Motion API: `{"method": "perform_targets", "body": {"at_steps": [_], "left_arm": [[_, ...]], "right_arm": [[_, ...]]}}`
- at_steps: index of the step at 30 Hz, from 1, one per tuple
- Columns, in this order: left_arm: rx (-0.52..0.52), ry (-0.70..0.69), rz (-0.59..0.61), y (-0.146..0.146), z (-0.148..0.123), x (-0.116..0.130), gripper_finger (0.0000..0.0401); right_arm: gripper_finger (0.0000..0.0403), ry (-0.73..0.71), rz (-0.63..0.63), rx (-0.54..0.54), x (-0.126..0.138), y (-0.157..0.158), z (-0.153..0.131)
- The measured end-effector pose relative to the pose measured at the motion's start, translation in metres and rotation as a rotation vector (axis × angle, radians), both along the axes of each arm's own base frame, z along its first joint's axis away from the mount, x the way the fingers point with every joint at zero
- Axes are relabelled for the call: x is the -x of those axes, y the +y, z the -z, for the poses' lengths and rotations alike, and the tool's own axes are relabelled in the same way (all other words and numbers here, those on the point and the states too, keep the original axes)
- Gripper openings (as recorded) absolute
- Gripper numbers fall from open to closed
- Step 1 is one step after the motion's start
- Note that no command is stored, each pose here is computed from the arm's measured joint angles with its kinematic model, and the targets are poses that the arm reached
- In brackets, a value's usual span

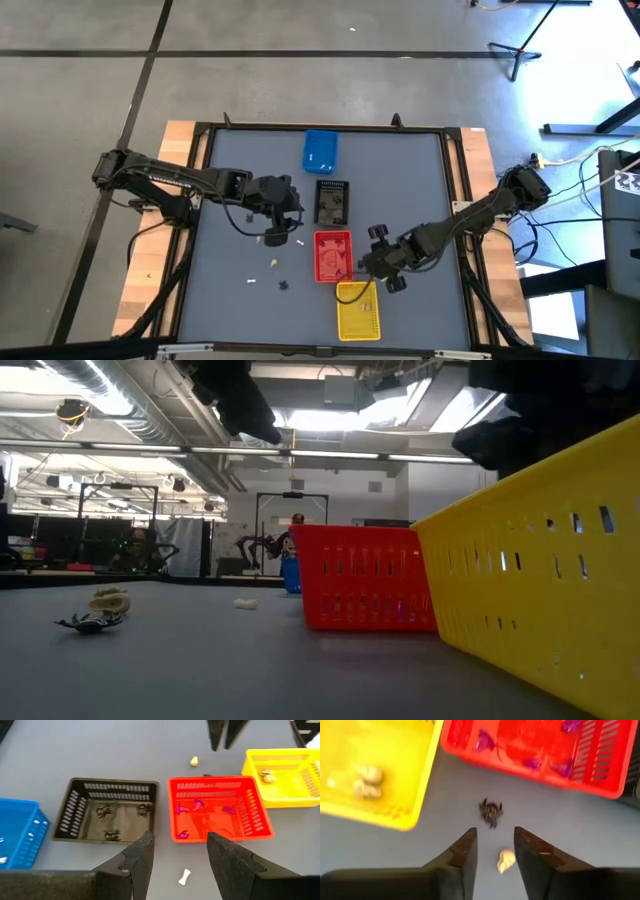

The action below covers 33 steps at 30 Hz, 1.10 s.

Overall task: Sort Halloween decoration
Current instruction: Put the black spider toy into the black bin

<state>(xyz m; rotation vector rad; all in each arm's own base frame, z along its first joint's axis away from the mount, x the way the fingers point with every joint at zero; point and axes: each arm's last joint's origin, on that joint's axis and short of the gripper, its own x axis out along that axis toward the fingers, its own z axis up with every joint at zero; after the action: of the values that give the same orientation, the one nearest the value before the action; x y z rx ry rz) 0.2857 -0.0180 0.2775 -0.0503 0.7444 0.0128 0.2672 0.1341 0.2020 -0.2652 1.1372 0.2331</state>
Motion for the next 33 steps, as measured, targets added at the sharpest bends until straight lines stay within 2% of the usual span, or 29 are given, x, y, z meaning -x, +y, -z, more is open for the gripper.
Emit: {"method": "perform_targets", "body": {"at_steps": [5, 10, 20, 29, 33], "left_arm": [[-0.002, 0.001, -0.049, 0.014, 0.000, 0.000, 0.0175], [-0.041, 0.002, -0.058, 0.027, 0.000, 0.000, 0.0175], [-0.059, 0.007, -0.074, 0.037, 0.000, 0.000, 0.0175], [-0.057, 0.004, -0.073, 0.037, 0.000, 0.000, 0.0175], [-0.056, 0.004, -0.073, 0.037, 0.000, 0.000, 0.0175]], "right_arm": [[0.0162, -0.039, 0.011, -0.044, -0.008, -0.001, 0.000], [0.0181, -0.020, 0.029, -0.069, -0.008, 0.001, 0.010], [0.0184, 0.020, 0.145, -0.077, -0.006, -0.002, 0.038], [0.0184, 0.083, 0.164, -0.043, -0.012, -0.002, 0.062], [0.0184, 0.086, 0.182, -0.046, -0.014, -0.008, 0.062]]}}
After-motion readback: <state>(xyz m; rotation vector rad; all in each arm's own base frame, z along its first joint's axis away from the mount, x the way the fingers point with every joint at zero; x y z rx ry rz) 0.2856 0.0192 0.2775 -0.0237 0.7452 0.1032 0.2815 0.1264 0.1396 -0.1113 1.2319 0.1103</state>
